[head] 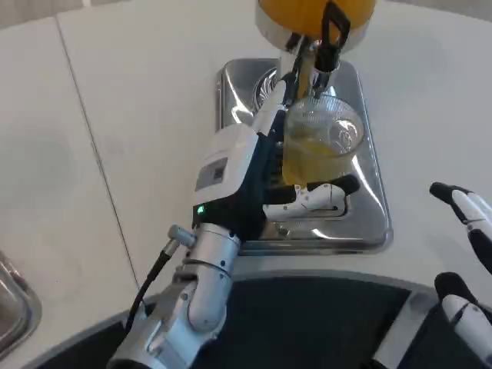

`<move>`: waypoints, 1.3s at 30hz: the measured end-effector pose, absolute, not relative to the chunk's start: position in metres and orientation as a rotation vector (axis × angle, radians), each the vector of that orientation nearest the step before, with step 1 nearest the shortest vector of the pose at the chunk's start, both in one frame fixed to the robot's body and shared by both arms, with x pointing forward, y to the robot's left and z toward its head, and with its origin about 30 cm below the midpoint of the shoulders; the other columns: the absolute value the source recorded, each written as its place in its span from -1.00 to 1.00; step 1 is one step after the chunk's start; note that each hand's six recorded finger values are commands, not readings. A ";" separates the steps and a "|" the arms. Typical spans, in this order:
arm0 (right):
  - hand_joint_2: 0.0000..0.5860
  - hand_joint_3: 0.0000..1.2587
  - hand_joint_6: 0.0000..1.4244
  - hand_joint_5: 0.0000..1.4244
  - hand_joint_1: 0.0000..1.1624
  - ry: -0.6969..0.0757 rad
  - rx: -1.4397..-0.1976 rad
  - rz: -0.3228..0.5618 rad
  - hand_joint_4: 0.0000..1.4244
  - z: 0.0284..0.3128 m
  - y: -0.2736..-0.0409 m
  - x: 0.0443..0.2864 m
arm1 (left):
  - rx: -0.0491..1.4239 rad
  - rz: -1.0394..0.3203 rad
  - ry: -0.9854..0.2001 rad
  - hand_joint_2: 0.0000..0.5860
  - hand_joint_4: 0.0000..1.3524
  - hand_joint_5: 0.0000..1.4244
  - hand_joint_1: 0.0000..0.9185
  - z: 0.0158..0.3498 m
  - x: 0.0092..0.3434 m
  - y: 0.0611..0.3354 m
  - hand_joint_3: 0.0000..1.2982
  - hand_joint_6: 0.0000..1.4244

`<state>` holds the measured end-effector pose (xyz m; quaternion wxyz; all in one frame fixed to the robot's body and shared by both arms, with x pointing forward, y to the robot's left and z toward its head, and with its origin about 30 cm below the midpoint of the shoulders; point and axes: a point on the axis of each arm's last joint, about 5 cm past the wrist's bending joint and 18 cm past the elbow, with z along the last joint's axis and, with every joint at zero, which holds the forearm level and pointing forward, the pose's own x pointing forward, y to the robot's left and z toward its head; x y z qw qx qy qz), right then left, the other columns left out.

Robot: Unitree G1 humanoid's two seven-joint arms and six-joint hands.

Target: Grasp the cup under the faucet to collect the drink, then remove the cup.

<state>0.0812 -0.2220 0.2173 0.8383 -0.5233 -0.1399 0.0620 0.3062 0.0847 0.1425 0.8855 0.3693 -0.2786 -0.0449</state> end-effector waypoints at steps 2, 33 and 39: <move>0.69 -0.98 -0.80 -0.87 -0.89 -0.286 -1.099 0.127 -1.00 0.217 -0.222 0.082 | 0.768 -0.089 -0.579 -0.85 -0.89 -0.46 -0.14 0.142 0.306 0.082 -0.96 -0.34; 0.69 -0.96 -0.67 -0.77 -0.91 -0.244 -1.057 0.119 -1.00 0.224 -0.224 0.099 | 0.675 0.120 -0.558 -1.00 0.79 0.91 0.51 0.135 0.296 0.043 0.61 1.00; 0.69 -0.96 -0.66 -0.76 -0.91 -0.238 -1.062 0.125 -1.00 0.224 -0.223 0.101 | 0.679 0.139 -0.564 -1.00 0.76 0.85 0.55 0.135 0.295 0.050 0.62 1.00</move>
